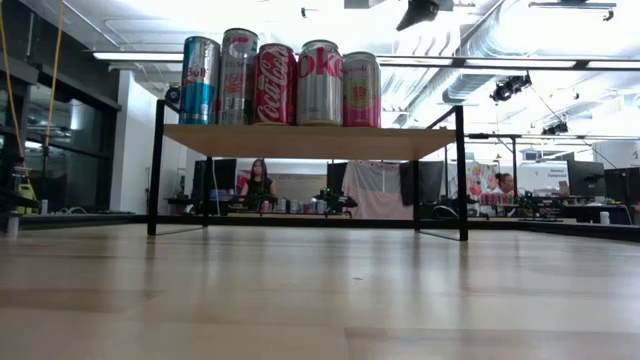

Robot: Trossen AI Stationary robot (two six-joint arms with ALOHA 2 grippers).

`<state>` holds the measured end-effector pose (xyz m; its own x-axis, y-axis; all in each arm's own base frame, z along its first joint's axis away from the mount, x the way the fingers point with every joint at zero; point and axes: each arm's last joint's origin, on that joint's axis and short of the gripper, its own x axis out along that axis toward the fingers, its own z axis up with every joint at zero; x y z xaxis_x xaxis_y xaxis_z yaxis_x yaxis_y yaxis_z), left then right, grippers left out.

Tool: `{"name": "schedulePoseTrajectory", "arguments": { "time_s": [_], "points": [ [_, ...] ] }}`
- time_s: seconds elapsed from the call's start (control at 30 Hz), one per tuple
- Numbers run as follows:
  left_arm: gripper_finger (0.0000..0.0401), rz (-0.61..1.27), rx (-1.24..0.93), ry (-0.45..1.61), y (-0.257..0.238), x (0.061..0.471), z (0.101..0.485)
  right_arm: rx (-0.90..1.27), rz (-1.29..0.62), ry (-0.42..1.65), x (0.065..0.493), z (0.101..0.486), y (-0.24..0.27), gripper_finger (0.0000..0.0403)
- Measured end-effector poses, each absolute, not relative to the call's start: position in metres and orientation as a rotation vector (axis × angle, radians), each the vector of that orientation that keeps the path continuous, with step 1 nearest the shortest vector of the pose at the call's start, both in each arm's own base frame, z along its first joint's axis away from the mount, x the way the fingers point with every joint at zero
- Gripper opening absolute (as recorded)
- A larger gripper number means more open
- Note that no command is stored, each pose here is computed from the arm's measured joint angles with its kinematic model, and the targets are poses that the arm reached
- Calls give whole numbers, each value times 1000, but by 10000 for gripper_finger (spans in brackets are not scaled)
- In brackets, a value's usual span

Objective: Place canned beverage on shelf
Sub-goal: Return to Home Position

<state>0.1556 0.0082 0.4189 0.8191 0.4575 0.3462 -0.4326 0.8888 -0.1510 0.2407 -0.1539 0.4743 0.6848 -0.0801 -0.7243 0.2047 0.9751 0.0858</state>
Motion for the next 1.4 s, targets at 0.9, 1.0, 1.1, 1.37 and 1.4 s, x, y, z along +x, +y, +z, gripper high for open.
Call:
{"name": "schedulePoseTrajectory", "arguments": {
  "time_s": [0.9,1.0,1.1,1.37,1.4],
  "points": [
    [1,237,-283,-659,6,84,240,568,-235,514,206,476,-107,375],
    [1,212,-311,-674,6,81,225,582,-204,546,208,474,-100,375],
    [1,181,-321,-643,5,80,223,560,-168,614,207,470,-92,371],
    [4,158,-411,-583,5,83,217,402,-192,905,166,460,-61,301],
    [5,155,-425,-574,5,84,217,390,-193,892,156,461,-57,282]
  ]
}}
